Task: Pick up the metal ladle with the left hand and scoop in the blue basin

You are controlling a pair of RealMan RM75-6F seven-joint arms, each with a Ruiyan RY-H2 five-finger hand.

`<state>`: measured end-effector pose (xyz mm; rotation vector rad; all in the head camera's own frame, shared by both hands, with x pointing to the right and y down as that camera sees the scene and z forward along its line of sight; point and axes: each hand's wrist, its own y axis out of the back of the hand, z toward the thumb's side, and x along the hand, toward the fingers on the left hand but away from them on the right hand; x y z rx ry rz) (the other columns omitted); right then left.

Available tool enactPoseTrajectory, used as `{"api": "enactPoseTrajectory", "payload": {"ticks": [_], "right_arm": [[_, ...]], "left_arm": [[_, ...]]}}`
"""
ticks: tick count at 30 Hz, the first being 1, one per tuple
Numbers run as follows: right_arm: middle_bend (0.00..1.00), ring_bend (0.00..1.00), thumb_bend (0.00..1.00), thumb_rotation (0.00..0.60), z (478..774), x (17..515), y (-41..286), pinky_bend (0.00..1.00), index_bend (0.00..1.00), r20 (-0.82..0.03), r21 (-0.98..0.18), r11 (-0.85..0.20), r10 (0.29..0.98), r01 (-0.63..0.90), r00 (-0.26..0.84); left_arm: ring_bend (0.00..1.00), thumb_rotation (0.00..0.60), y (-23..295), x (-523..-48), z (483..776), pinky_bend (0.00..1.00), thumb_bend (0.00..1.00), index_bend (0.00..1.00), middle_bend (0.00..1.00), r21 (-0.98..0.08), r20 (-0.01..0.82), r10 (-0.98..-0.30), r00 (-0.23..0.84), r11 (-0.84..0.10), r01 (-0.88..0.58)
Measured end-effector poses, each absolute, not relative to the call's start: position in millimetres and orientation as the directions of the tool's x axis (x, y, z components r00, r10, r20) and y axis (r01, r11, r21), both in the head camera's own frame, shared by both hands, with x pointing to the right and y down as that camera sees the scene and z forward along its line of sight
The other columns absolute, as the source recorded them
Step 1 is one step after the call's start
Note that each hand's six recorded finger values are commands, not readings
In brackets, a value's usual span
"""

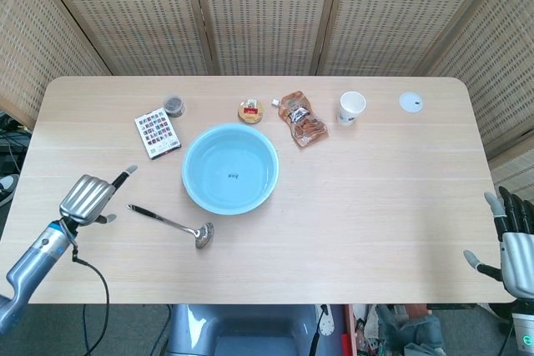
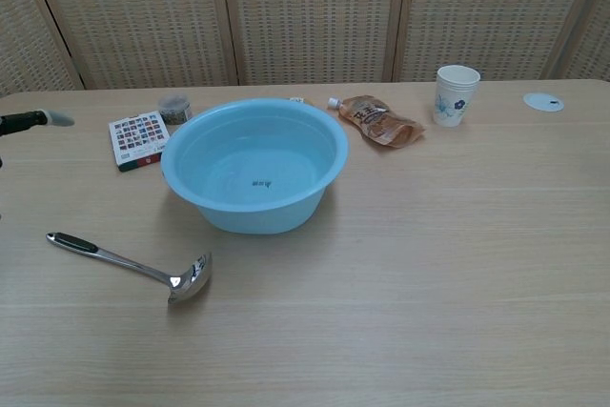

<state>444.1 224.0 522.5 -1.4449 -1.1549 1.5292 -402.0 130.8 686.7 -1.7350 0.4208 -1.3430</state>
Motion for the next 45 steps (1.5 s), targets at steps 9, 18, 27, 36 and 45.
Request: {"api": "enactPoseTrajectory", "payload": {"ticks": [9,18,27,36,45], "right_arm": [[0.0,0.0,0.0,0.6,524.2,447.6,222.5,0.0,0.0,-0.349,-0.937,-0.342,0.929,0.074,-0.122],[0.0,0.0,0.0,0.6,525.0,452.5,222.0,0.0,0.0,-0.358,-0.933,-0.349,0.924,0.084,-0.138],[0.0,0.0,0.0,0.6,526.1,455.0,220.6,0.0,0.0,-0.371,-0.928,-0.36,0.918,0.099,-0.141],[0.0,0.0,0.0,0.6,525.7,456.3,220.4,0.0,0.0,-0.377,-0.925,-0.365,0.915,0.106,-0.144],[0.0,0.0,0.0,0.6,526.0,458.1,220.6,0.0,0.0,-0.384,-0.922,-0.37,0.911,0.112,-0.149]], "left_arm": [[0.96,0.6,128.4,-378.4,717.0,1.0,0.08,0.39,1.0,-0.744,0.661,-0.631,0.407,-0.62,0.249],[0.96,0.6,128.6,-372.1,732.4,1.0,0.25,0.47,1.0,-0.718,0.692,-0.599,0.403,-0.629,0.298],[0.96,0.6,131.9,-375.5,743.7,1.0,0.3,0.48,1.0,-0.703,0.709,-0.601,0.369,-0.644,0.303],[0.96,0.6,138.2,-373.1,753.9,1.0,0.3,0.48,1.0,-0.684,0.728,-0.585,0.357,-0.653,0.325],[0.96,0.6,141.8,-365.5,763.4,1.0,0.31,0.48,1.0,-0.663,0.748,-0.563,0.353,-0.664,0.345]]}}
